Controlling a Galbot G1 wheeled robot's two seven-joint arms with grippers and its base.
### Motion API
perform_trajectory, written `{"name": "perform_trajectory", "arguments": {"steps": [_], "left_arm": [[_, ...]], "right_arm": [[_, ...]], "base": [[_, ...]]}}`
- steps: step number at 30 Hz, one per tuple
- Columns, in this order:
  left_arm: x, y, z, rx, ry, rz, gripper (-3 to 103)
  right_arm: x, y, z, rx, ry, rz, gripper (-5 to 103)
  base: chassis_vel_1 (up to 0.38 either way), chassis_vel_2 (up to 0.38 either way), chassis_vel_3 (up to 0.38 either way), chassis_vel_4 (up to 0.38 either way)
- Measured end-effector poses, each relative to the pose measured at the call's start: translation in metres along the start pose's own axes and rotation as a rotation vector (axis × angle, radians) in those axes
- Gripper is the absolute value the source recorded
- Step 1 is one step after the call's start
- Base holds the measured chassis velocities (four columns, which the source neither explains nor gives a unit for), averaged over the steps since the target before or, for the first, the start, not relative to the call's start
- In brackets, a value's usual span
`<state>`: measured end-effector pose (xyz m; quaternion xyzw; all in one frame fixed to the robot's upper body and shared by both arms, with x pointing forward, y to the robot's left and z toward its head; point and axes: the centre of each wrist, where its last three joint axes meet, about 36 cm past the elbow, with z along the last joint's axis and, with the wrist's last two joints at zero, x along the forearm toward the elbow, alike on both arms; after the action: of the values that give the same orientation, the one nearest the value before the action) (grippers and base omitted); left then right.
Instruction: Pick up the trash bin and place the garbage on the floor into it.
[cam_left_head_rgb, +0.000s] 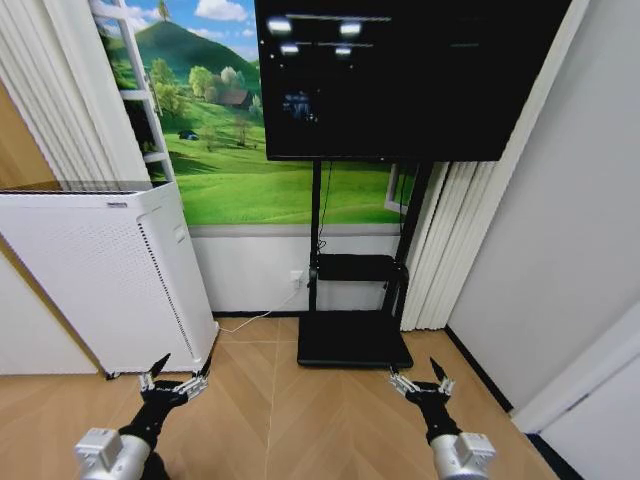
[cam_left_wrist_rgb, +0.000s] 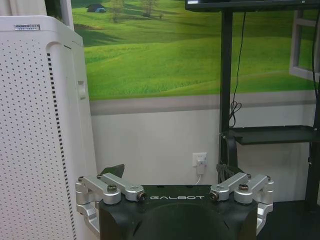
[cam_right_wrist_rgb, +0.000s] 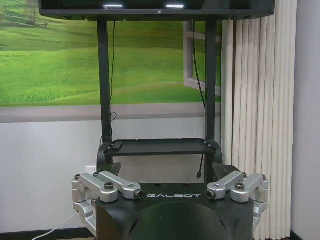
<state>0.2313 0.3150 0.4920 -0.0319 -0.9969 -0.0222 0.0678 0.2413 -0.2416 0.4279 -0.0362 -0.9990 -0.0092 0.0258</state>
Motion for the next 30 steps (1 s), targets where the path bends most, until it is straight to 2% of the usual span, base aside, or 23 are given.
{"name": "perform_trajectory", "arguments": {"steps": [18,30], "left_arm": [[0.0000,0.0000,0.0000,0.000,0.000,0.000,100],[0.0000,0.0000,0.0000,0.000,0.000,0.000,100]], "right_arm": [[0.0001,0.0000,0.0000,0.000,0.000,0.000,100],[-0.0001,0.0000,0.0000,0.000,0.000,0.000,100]], "base": [[0.130,-0.127,-0.137,0.134],[-0.044,-0.015,0.052,0.032]]}}
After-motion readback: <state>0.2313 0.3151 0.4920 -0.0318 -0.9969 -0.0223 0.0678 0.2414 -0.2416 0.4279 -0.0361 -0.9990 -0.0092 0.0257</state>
